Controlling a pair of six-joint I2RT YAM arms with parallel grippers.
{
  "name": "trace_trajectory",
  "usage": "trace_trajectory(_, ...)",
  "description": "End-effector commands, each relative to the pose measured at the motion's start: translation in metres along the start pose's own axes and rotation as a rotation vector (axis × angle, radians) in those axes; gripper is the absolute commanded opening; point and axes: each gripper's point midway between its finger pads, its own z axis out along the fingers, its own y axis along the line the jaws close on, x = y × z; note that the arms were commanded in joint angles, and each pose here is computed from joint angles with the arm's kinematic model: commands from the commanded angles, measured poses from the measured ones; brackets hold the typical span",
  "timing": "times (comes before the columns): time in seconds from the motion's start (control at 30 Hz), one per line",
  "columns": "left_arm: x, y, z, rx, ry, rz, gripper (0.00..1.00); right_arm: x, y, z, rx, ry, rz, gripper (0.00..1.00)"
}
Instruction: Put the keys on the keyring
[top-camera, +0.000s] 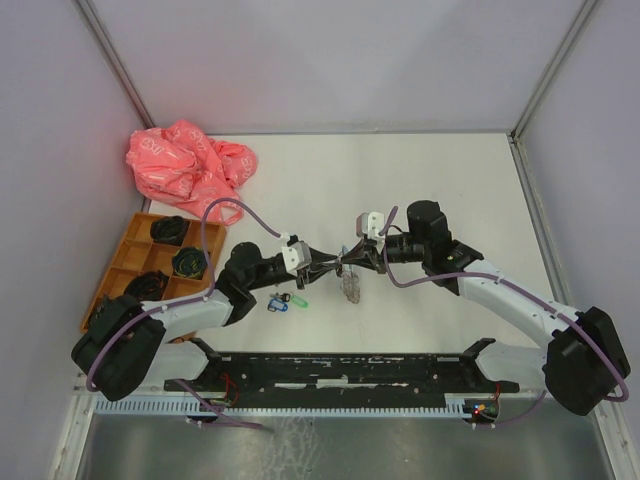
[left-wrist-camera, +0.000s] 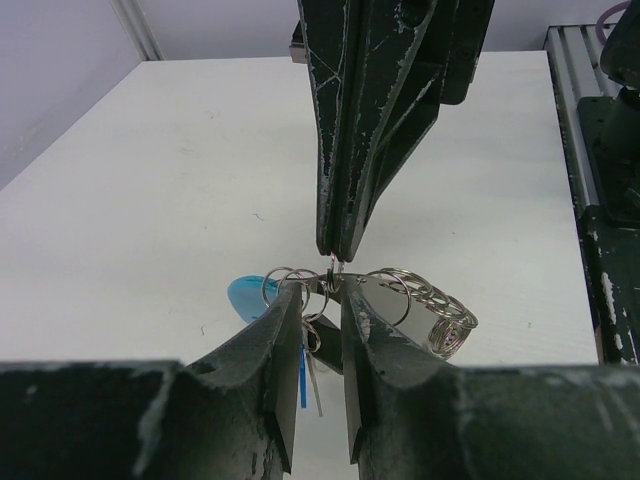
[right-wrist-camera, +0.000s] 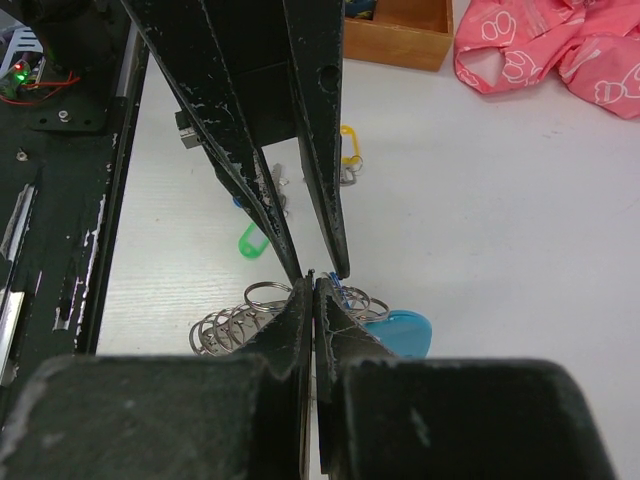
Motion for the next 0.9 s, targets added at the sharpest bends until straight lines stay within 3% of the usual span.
trace_trajectory(0.0,-0.019,0.004,0.007,0.03,-0.044,0.057,0.29,-0.033,-0.002,-0.003,-0.022,-0.075,-0.084,0.01)
trace_trajectory(0.23,-0.021,0.002,0.01,0.053,-0.049,0.055,0.25,-0.033,0.0,-0.002,-0.033,-0.077,-0.082,0.01)
trace_trajectory(0.47,-0.014,0.001,0.009,0.063,-0.009,0.052,0.03,-0.032,0.0,-0.004,-0.025,-0.072,-0.08,0.02)
trace_trajectory(0.67,-0.013,0.006,0.003,0.047,0.06,0.099,0.03,-0.03,-0.01,-0.018,0.096,-0.023,-0.082,0.3)
trace_trajectory(0.87,-0.013,0.013,-0.003,0.012,0.112,0.143,0.03,-0.027,-0.006,-0.027,0.107,-0.008,-0.171,0.4)
